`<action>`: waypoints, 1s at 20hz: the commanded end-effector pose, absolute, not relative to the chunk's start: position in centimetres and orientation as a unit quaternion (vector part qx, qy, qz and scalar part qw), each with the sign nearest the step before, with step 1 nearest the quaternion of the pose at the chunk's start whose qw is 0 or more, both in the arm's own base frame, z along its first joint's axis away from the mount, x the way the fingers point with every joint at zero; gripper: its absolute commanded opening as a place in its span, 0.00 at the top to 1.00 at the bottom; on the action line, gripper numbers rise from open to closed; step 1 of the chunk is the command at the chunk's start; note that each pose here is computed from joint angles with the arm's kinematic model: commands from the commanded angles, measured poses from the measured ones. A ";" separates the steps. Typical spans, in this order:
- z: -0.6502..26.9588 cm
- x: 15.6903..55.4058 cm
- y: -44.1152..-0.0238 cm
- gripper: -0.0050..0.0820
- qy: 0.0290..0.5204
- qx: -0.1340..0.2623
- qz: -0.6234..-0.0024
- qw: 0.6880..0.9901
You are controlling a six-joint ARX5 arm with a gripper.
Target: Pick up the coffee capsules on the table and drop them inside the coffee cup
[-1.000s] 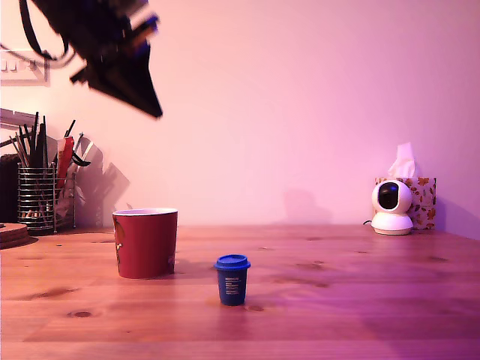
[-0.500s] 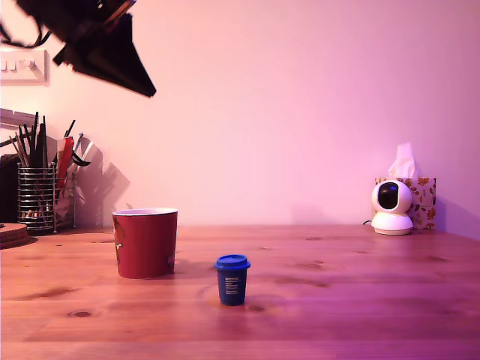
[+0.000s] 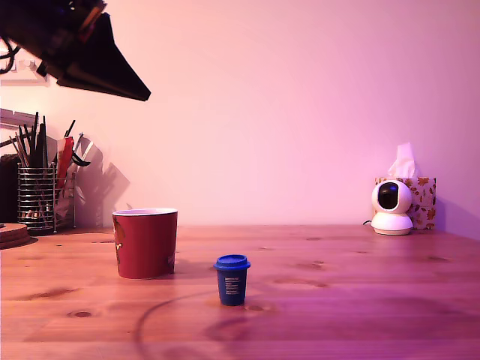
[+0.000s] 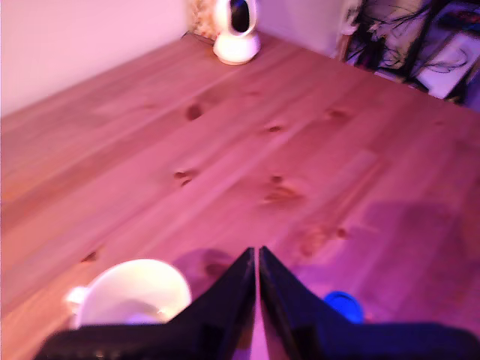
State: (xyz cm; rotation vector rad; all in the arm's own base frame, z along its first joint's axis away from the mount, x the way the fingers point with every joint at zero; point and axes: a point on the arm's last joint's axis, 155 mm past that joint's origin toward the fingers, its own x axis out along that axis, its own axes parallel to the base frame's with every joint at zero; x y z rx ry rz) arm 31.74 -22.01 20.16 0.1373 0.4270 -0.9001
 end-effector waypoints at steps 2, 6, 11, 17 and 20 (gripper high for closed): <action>18.5 30.4 -22.8 0.97 0.200 0.066 -0.449 0.868; 16.6 29.3 -23.2 0.97 0.208 0.066 -0.460 0.861; 13.9 27.4 -24.0 0.97 0.203 0.069 -0.478 0.852; 11.1 25.5 -24.1 0.97 0.206 0.064 -0.487 0.846; 9.7 24.7 -23.8 0.97 0.211 0.067 -0.486 0.846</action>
